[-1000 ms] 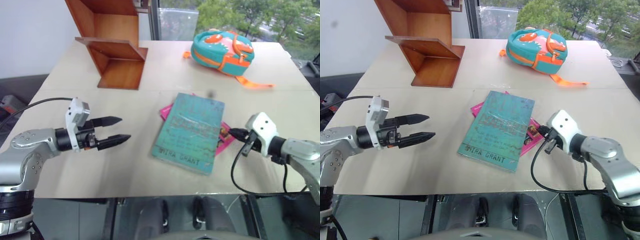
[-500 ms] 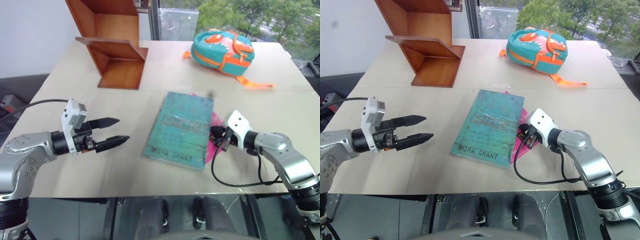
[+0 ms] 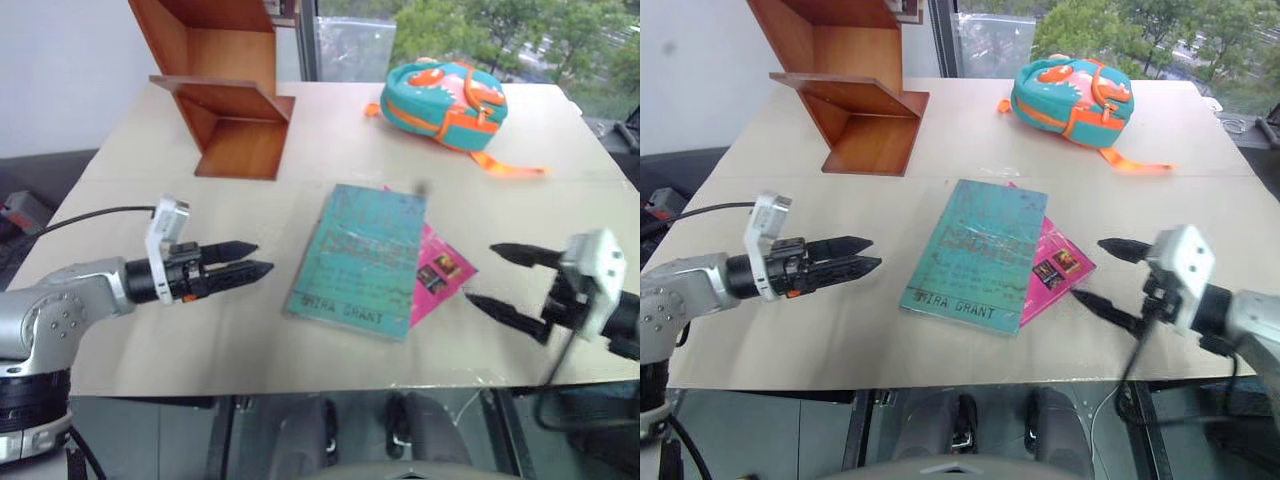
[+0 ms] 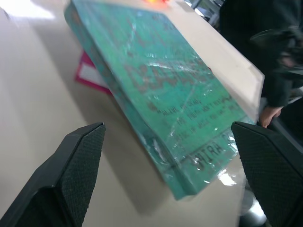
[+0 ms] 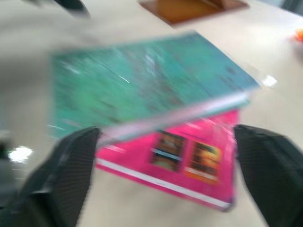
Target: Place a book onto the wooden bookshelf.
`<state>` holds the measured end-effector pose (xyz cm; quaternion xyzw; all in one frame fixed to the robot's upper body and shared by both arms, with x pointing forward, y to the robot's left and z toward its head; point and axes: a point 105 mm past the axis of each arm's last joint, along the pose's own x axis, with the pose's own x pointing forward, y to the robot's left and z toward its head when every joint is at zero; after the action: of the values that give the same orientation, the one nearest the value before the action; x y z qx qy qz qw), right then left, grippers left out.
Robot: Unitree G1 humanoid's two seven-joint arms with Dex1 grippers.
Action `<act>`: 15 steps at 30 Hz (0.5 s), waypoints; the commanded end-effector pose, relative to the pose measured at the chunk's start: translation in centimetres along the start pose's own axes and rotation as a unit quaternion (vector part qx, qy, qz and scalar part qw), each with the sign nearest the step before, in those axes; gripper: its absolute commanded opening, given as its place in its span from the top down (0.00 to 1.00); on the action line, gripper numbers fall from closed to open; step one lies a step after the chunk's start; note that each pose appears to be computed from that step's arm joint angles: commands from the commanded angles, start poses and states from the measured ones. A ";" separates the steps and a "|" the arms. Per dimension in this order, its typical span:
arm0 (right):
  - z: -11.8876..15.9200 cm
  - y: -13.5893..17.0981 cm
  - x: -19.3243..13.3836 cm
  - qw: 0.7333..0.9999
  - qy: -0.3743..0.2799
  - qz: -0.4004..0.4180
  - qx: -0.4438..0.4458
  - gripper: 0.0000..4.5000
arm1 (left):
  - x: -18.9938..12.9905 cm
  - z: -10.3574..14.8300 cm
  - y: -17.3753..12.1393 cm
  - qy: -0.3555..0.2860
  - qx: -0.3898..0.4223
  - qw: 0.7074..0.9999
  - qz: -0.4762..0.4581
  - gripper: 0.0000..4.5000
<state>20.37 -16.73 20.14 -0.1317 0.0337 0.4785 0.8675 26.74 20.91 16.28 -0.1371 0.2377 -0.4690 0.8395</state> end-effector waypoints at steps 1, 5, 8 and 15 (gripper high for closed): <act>3.0 2.7 -0.5 0.998 -0.031 0.042 -0.025 0.01 | 0.3 -0.4 0.2 0.037 -0.074 0.997 -0.006 0.00; 5.3 4.6 0.2 0.994 -0.084 0.060 -0.029 0.01 | 2.1 -0.8 2.3 0.062 -0.166 0.984 0.027 0.00; 5.7 5.2 1.0 0.994 -0.086 0.064 -0.032 0.01 | 3.7 0.0 3.1 0.059 -0.215 0.975 0.021 0.00; 7.2 5.2 2.2 0.989 -0.129 0.059 -0.030 0.01 | 8.4 0.9 3.5 0.060 -0.285 0.956 -0.028 0.00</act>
<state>16.97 -10.97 24.95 -0.0978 -0.0629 0.5396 0.8339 33.20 16.29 13.12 -0.3434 0.4058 -0.4019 0.7455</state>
